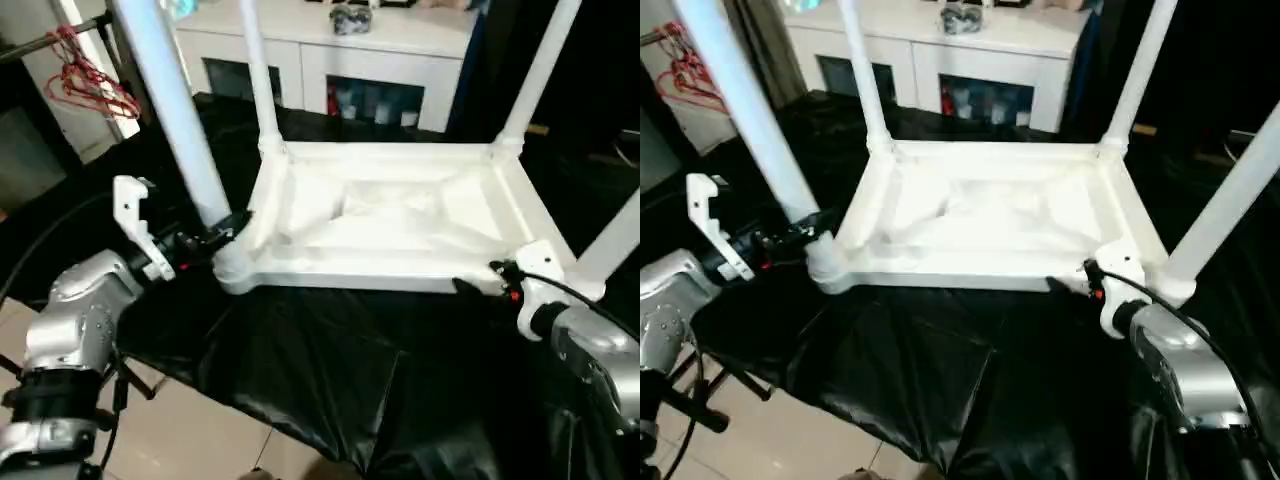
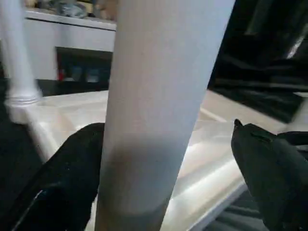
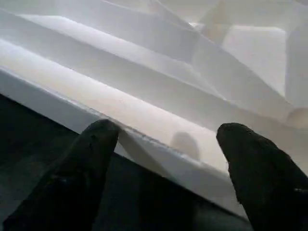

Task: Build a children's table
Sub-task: Rotate table base

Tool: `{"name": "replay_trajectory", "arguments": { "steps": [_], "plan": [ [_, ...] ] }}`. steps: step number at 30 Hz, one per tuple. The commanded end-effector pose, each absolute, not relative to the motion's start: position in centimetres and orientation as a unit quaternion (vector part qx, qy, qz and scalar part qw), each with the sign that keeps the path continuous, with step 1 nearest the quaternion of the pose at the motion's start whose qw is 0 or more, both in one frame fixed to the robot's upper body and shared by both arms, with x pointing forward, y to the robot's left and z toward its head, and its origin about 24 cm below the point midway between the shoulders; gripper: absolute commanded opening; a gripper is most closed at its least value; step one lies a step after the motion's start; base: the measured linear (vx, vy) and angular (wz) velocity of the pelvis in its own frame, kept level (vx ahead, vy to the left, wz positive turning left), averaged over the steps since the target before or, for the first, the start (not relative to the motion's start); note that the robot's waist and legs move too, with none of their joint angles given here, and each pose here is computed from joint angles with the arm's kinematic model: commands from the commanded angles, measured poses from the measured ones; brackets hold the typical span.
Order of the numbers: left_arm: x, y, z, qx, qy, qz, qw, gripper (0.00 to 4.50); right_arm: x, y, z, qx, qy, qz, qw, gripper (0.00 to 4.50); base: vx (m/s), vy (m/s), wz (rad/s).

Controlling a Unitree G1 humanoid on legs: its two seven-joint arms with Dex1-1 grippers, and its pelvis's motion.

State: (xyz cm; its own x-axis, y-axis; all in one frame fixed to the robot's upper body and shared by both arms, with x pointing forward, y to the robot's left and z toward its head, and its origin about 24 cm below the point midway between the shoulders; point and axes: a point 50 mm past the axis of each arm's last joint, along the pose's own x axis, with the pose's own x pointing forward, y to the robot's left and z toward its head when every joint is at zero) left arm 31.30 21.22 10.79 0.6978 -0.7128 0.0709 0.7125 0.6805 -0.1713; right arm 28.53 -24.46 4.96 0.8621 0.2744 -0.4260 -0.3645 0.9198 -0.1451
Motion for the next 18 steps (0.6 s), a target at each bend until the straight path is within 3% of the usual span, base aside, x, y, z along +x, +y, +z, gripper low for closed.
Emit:
{"name": "replay_trajectory", "arguments": {
  "steps": [1, 9, 18],
  "plan": [
    [30.6, 18.8, 11.5, -0.092, -0.002, -0.468, 0.879, 4.48, 28.6, -23.1, 3.4, -0.116, 0.233, 0.183, 0.948, 3.77, 0.000, 0.000, 0.00],
    [27.5, 16.4, 12.2, -0.128, 0.053, -0.584, 0.800, 4.48, 30.2, -21.2, 2.7, -0.143, 0.232, 0.185, 0.944, 3.77, 0.000, 0.000, 0.00],
    [24.1, 12.5, 14.3, -0.226, 0.046, -0.658, 0.717, 4.48, 31.1, -19.1, 2.2, -0.138, 0.217, 0.195, 0.946, 3.77, 0.000, 0.000, 0.00]
  ]
}}
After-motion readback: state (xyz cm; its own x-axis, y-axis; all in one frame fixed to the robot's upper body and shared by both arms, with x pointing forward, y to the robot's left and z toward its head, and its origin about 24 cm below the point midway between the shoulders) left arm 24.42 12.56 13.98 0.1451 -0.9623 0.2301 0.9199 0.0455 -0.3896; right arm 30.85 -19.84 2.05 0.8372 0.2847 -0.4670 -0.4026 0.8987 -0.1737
